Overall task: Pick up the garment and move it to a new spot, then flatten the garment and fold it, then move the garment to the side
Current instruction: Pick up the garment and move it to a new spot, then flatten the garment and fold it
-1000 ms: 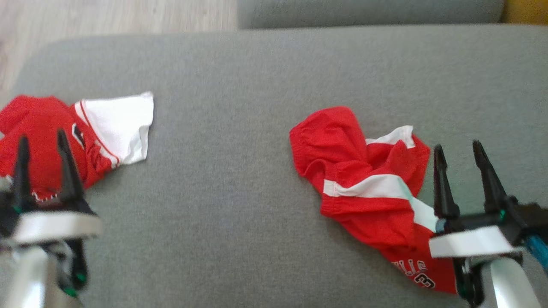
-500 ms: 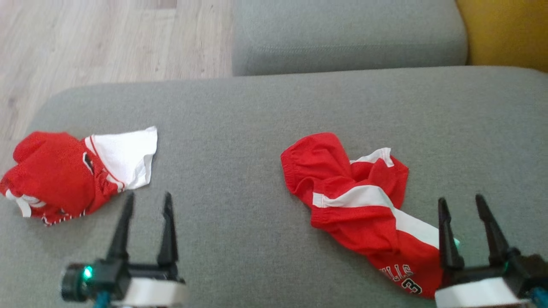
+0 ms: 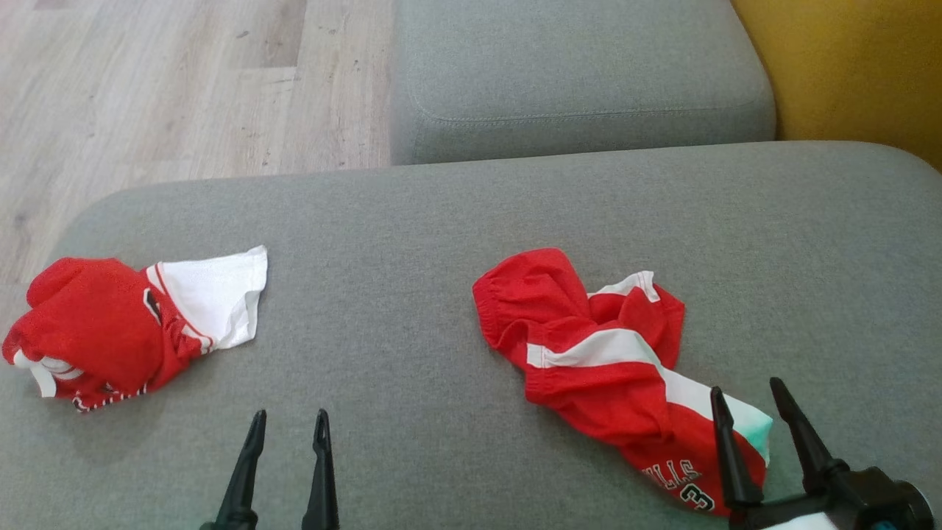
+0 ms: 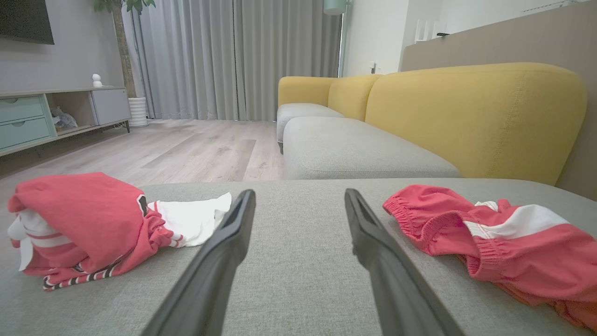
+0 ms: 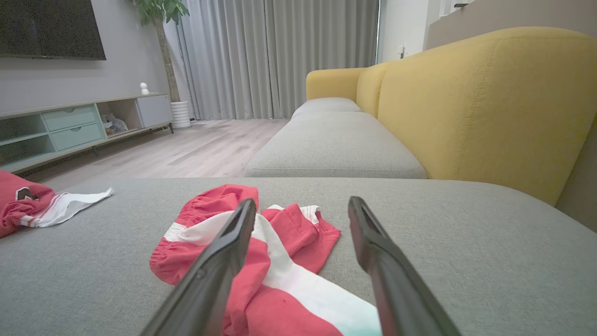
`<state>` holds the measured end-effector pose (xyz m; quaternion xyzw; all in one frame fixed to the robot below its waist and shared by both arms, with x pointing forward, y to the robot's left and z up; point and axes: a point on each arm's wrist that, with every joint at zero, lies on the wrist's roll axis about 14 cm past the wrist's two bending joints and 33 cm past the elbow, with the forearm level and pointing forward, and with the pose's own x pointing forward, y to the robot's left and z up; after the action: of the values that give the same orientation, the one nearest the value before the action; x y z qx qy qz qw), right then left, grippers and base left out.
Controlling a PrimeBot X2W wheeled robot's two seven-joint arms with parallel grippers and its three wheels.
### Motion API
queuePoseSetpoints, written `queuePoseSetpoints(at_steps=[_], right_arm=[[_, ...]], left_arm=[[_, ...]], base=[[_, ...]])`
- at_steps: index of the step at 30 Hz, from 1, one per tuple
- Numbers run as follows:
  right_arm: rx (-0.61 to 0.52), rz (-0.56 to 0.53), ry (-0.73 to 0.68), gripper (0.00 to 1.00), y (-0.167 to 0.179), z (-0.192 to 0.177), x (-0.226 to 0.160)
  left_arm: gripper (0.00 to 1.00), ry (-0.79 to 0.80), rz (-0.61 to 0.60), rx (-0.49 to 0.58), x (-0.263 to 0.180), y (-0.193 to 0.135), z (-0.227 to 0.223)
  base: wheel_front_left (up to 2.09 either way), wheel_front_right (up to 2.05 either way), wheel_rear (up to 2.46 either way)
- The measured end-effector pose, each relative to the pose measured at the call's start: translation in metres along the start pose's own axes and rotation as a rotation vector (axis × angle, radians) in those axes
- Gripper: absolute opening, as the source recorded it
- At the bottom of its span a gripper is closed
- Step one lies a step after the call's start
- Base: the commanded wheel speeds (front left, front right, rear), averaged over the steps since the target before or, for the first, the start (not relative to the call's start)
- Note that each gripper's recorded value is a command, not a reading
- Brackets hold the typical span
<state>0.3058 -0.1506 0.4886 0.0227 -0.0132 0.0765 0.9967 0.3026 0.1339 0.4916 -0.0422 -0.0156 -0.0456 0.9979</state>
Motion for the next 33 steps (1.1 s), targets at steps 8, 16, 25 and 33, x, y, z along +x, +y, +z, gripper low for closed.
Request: queuePoseSetpoints(at_steps=[8,16,25,33], right_arm=[[-0.010,0.030,0.018,1.00,0.006,-0.005,0.000],[-0.009,0.041,0.019,1.00,0.009,-0.006,-0.001],[-0.008,0.060,0.025,1.00,0.015,-0.007,-0.002],[-0.013,0.052,0.053,1.00,0.012,-0.015,-0.007]], left_arm=[[1.00,-0.009,0.019,-0.003,-0.001,-0.001,0.003],[1.00,-0.016,0.017,0.000,-0.002,-0.002,0.005],[1.00,-0.014,0.006,-0.006,-0.002,-0.004,0.004],[1.00,0.070,-0.141,-0.170,0.009,-0.043,-0.018]], base=[[0.00,0.00,0.00],[0.00,0.00,0.00],[0.00,0.00,0.00],[0.00,0.00,0.00]])
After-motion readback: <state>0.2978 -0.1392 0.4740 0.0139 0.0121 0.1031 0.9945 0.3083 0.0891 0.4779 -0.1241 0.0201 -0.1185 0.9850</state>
